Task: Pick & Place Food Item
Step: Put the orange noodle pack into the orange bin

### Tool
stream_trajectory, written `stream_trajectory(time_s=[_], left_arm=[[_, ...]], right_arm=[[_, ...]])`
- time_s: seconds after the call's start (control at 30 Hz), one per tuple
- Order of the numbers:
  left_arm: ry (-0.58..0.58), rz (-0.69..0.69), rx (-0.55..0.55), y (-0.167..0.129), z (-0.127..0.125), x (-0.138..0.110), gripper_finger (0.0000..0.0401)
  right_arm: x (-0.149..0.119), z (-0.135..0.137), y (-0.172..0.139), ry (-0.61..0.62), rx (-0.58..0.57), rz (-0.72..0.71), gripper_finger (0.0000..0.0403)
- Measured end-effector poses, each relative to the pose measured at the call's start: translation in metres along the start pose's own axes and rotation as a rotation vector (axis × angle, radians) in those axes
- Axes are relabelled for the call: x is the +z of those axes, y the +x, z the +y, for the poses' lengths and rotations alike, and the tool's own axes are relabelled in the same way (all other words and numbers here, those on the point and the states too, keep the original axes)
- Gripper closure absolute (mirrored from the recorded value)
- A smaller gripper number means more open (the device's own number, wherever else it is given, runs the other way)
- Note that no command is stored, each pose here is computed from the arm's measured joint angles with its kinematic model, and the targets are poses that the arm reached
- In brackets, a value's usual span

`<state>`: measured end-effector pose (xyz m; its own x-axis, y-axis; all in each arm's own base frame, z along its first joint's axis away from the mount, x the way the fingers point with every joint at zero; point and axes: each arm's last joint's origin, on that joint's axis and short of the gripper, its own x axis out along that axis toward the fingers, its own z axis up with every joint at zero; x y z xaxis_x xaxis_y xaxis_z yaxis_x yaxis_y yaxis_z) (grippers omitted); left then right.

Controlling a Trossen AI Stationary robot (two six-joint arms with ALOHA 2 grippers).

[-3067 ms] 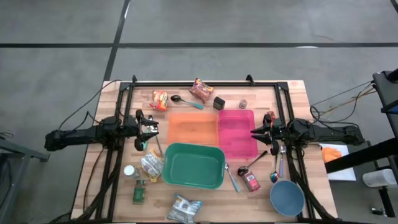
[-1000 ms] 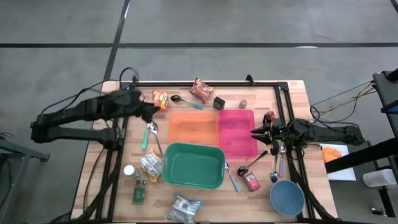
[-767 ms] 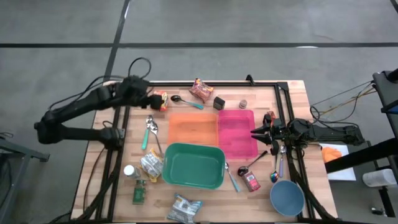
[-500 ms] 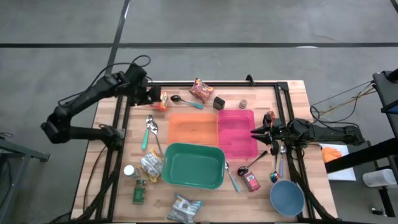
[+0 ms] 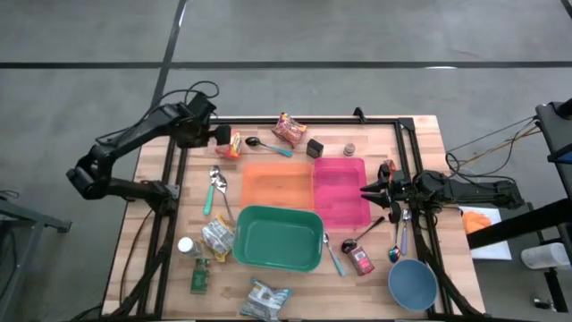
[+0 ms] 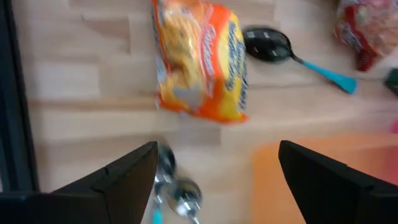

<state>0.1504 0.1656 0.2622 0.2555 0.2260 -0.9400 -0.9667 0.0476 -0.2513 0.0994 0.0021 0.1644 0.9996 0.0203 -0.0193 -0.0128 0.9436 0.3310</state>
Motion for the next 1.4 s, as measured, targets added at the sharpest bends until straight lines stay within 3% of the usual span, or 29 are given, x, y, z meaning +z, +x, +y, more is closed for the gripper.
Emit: stream_trajectory(time_s=[0.3, 0.53, 0.8, 1.03, 1.4], left_arm=[[0.058, 0.083, 0.073, 0.042, 0.007, 0.009, 0.0061], [0.098, 0.102, -0.049, 0.068, 0.021, 0.012, 0.0061], [0.076, 0.084, -0.088, 0.078, 0.04, 0.013, 0.0061], [0.102, 0.012, -0.142, 0.088, 0.046, 0.015, 0.0061], [0.101, 0.009, -0.162, 0.095, 0.049, 0.011, 0.0061]], right_arm=[[0.0, 0.0, 0.0, 0.0, 0.0, 0.0, 0.0296], [0.0, 0.0, 0.0, 0.0, 0.0, 0.0, 0.0296], [0.0, 0.0, 0.0, 0.0, 0.0, -0.001, 0.0296], [0.0, 0.0, 0.0, 0.0, 0.0, 0.0, 0.0296], [0.0, 0.0, 0.0, 0.0, 0.0, 0.0, 0.0296]])
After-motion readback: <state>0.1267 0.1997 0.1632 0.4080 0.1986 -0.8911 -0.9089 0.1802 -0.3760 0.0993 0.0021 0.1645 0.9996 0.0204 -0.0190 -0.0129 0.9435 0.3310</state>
